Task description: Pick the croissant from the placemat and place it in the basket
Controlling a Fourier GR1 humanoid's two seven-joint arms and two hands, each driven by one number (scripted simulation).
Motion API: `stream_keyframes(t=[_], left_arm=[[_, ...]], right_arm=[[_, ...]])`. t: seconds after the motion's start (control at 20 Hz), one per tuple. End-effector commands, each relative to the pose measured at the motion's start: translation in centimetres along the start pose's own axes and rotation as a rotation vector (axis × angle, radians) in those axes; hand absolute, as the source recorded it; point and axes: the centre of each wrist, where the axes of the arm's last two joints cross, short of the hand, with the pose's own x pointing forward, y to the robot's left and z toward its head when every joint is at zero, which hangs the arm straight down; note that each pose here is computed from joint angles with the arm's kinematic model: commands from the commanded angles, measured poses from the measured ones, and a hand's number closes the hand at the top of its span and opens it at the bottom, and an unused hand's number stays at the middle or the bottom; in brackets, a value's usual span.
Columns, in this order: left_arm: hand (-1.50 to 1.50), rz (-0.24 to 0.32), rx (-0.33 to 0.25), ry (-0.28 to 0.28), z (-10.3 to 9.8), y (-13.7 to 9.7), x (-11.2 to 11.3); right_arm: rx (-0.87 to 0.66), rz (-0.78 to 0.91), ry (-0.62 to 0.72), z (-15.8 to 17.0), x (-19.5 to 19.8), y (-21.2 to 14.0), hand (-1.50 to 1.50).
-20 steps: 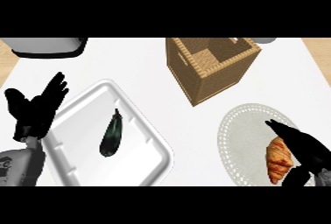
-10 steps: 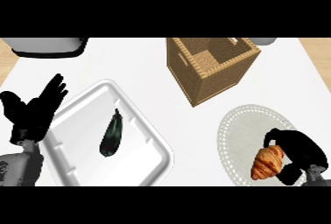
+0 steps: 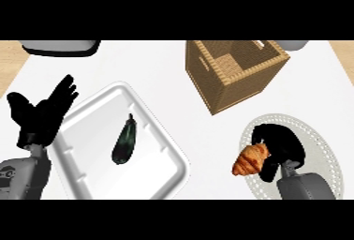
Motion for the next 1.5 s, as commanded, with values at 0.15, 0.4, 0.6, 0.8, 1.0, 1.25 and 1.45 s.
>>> stream_keyframes(t=[0.15, 0.4, 0.6, 0.8, 1.0, 1.25, 1.45], left_arm=[[0.00, -0.010, -0.073, -0.038, -0.7, -1.9, 1.0], [0.00, -0.006, -0.129, -0.061, -1.1, -3.5, 1.6], [0.00, -0.014, -0.168, -0.069, -1.5, -4.4, 2.1], [0.00, -0.034, -0.195, -0.086, -1.8, -5.3, 2.8], [0.00, -0.041, -0.218, -0.088, -2.1, -5.9, 3.3], [0.00, -0.047, -0.209, -0.079, -2.4, -6.0, 3.3], [0.00, -0.055, -0.198, -0.086, -2.6, -6.3, 3.6]], right_arm=[[-0.197, -0.256, 0.108, -0.8, 7.7, -3.4, 1.50], [-0.432, -0.472, 0.110, -0.5, 10.7, -8.2, 1.50], [-0.651, -0.606, 0.073, 0.7, 14.0, -12.1, 1.50], [-0.816, -0.657, 0.117, 1.1, 16.9, -14.9, 1.50], [-0.911, -0.684, 0.184, 1.0, 19.2, -16.7, 1.50], [-0.999, -0.674, 0.267, 0.9, 21.5, -19.6, 1.50], [-1.051, -0.652, 0.330, 0.3, 22.6, -21.2, 1.50]])
